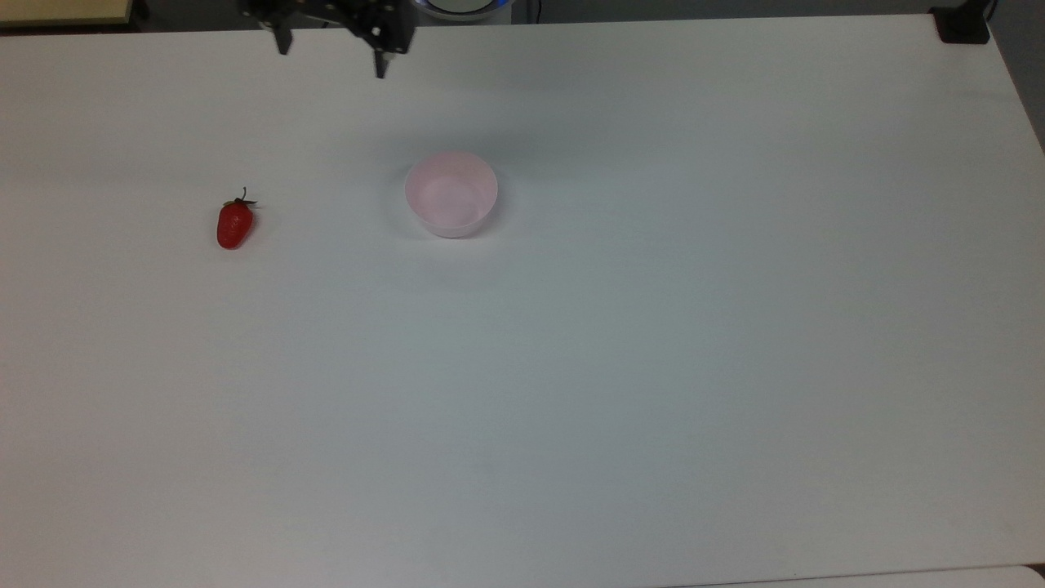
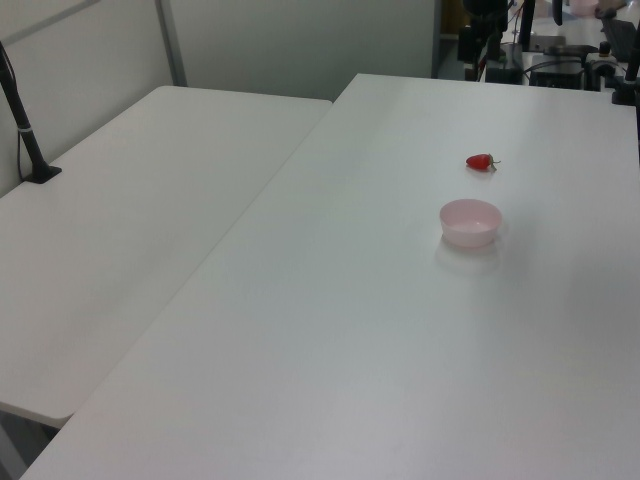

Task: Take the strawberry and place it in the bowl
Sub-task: 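Move the open gripper over the red strawberry and lower it, then close the gripper on the red strawberry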

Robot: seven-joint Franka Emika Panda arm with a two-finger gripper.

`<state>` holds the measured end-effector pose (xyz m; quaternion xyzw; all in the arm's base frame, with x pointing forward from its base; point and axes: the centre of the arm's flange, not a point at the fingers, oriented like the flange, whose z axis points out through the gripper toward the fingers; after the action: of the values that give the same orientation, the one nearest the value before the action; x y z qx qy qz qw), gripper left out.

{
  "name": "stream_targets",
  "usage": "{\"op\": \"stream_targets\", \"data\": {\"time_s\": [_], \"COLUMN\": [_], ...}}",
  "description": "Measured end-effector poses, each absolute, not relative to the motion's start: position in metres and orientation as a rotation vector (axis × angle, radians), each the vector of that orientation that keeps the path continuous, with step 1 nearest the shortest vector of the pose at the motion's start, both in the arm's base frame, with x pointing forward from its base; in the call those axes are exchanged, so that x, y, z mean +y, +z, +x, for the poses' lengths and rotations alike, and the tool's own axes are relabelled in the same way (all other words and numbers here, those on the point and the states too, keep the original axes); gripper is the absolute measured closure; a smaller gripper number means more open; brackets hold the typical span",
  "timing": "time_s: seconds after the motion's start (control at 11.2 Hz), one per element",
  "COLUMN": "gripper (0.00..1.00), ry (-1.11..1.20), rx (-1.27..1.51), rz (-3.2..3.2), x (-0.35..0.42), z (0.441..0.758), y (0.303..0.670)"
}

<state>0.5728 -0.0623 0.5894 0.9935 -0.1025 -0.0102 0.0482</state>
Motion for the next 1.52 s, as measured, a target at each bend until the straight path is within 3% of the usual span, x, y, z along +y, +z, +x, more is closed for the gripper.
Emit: {"op": "stream_targets", "data": {"time_s": [0.36,0.54,0.8,1.16,1.52], "gripper": [0.0,0.0,0.0,0.0,0.11], "ry": [-0.071,-0.109,-0.132,-0.195,-0.214], "rx": [-0.494,-0.555,-0.631,-0.63,-0.607], "rz": [3.006,2.998,2.988,2.99,2.996], "x": [-0.139,-0.176,-0.216,-0.236,-0.236], "z": [0.562,0.556,0.551,0.57,0.584], "y": [0.579,0.554,0.487,0.387,0.33]}}
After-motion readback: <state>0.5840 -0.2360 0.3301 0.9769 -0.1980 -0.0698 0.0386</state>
